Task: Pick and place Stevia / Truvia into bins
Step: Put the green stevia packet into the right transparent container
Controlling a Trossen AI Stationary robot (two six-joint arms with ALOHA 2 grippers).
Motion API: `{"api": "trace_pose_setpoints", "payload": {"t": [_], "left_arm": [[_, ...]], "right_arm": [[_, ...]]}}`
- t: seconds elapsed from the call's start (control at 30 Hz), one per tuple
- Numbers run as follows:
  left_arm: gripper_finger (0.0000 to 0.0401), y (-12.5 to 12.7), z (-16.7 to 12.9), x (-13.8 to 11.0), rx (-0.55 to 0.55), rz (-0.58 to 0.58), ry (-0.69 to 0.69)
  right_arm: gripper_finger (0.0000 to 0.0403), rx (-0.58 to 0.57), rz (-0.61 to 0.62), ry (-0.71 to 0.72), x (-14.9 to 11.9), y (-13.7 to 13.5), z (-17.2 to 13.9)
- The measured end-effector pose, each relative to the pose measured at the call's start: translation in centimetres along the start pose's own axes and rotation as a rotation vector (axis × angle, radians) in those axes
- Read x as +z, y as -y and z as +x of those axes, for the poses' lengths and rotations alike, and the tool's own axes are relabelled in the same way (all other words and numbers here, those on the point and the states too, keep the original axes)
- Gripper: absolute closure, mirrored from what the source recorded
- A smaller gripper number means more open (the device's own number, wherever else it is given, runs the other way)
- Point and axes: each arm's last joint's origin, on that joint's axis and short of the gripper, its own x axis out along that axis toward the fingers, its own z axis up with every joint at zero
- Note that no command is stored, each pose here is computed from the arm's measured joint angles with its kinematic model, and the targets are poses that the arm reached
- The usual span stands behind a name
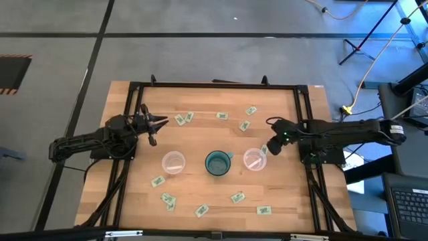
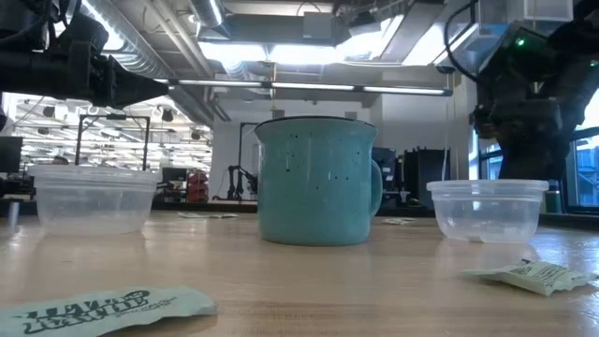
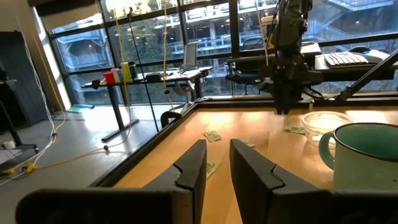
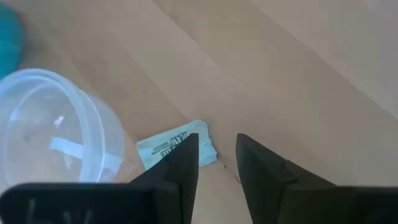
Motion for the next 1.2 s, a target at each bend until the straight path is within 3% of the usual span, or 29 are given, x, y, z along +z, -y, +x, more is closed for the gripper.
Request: {"api": "trace_pose_setpoints", "payload": {"t": [0.43,0.8,1.0,1.2], "left_arm": [[0.0333,0.0,0.0,0.0,-0.001,0.000,0.000],[0.0333,0.0,0.0,0.0,-0.001,0.000,-0.001],[0.0336,0.0,0.0,0.0,-0.001,0.001,-0.002],[0.0334,0.0,0.0,0.0,-0.001,0.001,-0.001]], "right_arm": [[0.0293,-0.041,-0.039,-0.089,-0.6,-1.0,2.1],[0.0294,-0.147,-0.066,-0.128,-0.8,-1.0,3.7],[0.0319,-0.166,-0.071,-0.138,-0.9,-0.9,3.9],[0.0368,-0.176,-0.065,-0.143,-1.0,-0.8,3.9]]}}
